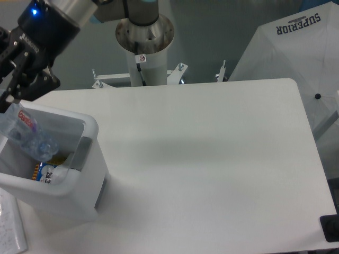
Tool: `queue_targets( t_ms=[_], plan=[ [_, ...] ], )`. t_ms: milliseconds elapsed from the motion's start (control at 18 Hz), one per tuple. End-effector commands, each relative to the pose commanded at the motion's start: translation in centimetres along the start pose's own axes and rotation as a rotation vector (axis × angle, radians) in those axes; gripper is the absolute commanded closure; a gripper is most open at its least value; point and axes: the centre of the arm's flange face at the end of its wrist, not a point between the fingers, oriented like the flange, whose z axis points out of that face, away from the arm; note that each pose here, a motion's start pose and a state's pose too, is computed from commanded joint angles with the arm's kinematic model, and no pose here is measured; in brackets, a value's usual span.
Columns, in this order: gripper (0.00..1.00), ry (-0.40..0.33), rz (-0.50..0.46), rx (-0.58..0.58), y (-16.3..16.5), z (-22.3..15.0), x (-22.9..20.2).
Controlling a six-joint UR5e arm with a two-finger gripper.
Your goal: Place the trash in the trash can
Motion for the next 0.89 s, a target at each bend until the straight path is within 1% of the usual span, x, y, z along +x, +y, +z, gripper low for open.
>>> queue_targets(
  t_ms=[56, 278, 500, 722, 778, 889],
  plan=[
    [0.00, 0.000, -0.002, 0.000, 0.0, 0.0, 0.0],
    [0.00, -0.021, -0.018, 0.003, 0.3, -0.7, -1.3],
    [0.00, -0.121, -0.071, 0.015, 1.8, -5.1, -6.2],
    [0.00, -0.241, -0.136, 0.023, 4.9, -10.6, -12.0],
    [0.00, -0.260, -0.164, 0.016, 6.2, -11.2, -13.6],
    [0.00, -0.273, -0.223, -0.006, 8.7, -11.1, -16.3]
  ],
)
